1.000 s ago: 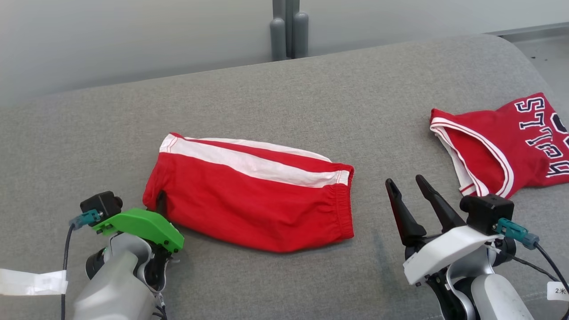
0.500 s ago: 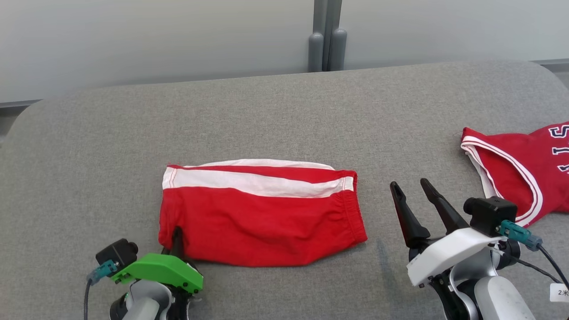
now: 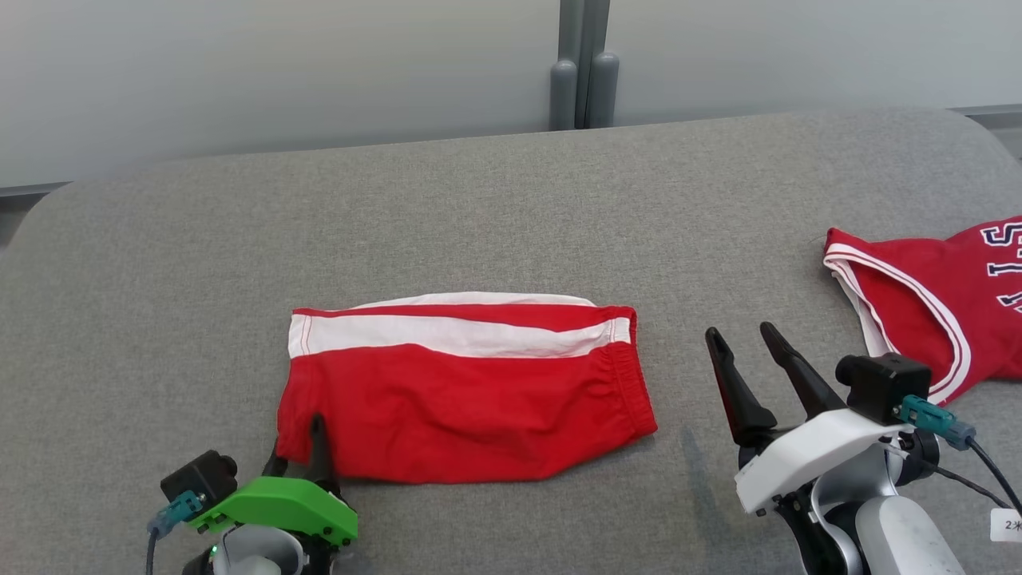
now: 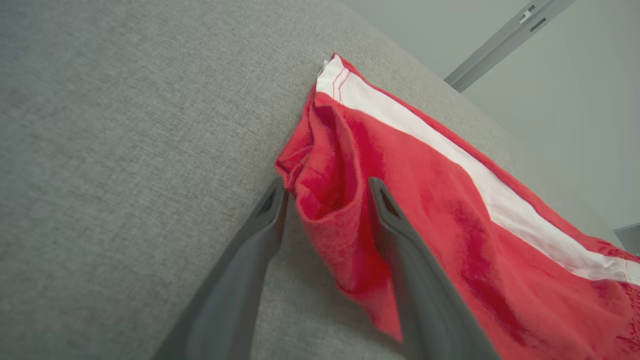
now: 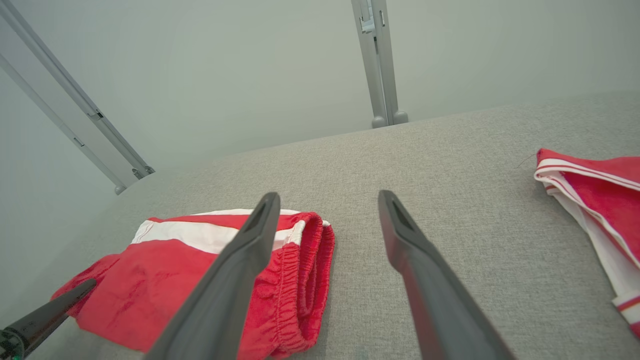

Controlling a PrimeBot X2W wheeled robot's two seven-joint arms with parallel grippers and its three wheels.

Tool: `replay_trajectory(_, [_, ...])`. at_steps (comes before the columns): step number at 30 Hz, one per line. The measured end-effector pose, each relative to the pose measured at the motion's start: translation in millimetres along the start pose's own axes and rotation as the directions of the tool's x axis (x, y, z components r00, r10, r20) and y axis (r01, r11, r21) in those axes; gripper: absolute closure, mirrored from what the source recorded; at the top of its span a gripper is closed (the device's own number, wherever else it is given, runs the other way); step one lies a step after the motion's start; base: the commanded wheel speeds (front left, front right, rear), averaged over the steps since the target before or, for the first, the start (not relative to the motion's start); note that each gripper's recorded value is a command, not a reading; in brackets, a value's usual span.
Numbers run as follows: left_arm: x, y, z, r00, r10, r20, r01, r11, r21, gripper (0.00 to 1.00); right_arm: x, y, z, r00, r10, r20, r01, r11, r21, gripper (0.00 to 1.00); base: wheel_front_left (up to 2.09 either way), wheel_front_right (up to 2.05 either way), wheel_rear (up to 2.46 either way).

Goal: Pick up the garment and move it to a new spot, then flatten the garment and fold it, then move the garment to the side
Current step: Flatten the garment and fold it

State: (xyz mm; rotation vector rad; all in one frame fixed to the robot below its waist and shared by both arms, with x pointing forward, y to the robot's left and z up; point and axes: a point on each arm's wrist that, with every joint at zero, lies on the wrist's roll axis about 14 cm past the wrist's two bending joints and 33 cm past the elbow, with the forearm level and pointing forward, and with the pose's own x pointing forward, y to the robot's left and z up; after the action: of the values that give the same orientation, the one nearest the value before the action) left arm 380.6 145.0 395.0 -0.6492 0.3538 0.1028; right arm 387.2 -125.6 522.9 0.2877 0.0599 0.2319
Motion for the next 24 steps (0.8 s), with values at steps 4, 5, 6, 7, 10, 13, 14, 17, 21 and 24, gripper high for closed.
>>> replay_trajectory(4, [-0.5,-0.3,24.6,0.997,-0.030,0.068,0.022,0.993,0.118,0.00,0.7,-1.7,0.6,1.000,-0.005,0.001,0.005,1.000,-0.002,0.00,0.00,0.00,0.00])
replay_trajectory(5, [-1.4,-0.9,31.9,0.995,-0.034,0.093,0.022,0.990,0.136,0.00,0.9,-1.8,0.7,1.000,-0.005,0.002,0.005,1.000,-0.003,0.00,0.00,0.00,0.00])
replay_trajectory(6, [-3.2,-2.2,37.1,0.993,-0.043,0.111,0.025,0.987,0.157,0.00,1.2,-2.4,0.9,1.000,-0.006,0.002,0.007,1.000,-0.005,0.00,0.00,0.00,0.00])
replay_trajectory(7, [-5.5,-2.5,42.4,0.990,-0.050,0.131,0.025,0.983,0.182,0.00,1.3,-2.5,0.8,1.000,-0.007,0.001,0.007,1.000,-0.006,0.00,0.00,0.00,0.00])
replay_trajectory(10, [-12.2,-5.9,60.6,0.978,-0.077,0.193,0.028,0.969,0.247,0.00,1.5,-4.6,0.7,1.000,-0.013,0.000,0.013,1.000,-0.013,0.00,0.00,0.00,0.00])
replay_trajectory(13, [-20.5,-12.3,73.6,0.964,-0.108,0.241,0.034,0.955,0.293,0.00,1.1,-5.0,0.3,1.000,-0.015,-0.005,0.015,1.000,-0.021,0.00,0.00,0.00,0.00])
replay_trajectory(14, [-23.3,-14.4,76.2,0.960,-0.120,0.251,0.036,0.949,0.313,0.00,0.9,-4.7,0.0,1.000,-0.015,-0.007,0.015,1.000,-0.022,0.00,0.00,0.00,0.00])
replay_trajectory(17, [-31.4,-19.6,84.2,0.948,-0.150,0.280,0.043,0.935,0.353,0.00,0.1,-3.6,-4.0,0.999,-0.013,-0.030,0.012,0.999,-0.030,0.00,0.00,0.00,0.00])
replay_trajectory(21, [-41.6,-25.6,88.7,0.937,-0.182,0.299,0.055,0.920,0.389,0.00,-0.8,-2.2,-15.5,0.996,-0.011,-0.093,0.008,1.000,-0.030,0.00,0.00,0.00,0.00])
replay_trajectory(24, [-48.0,-28.0,91.1,0.931,-0.195,0.310,0.059,0.915,0.398,0.00,-1.0,-1.2,-25.6,0.990,-0.007,-0.144,0.002,0.999,-0.035,0.00,0.00,0.00,0.00])
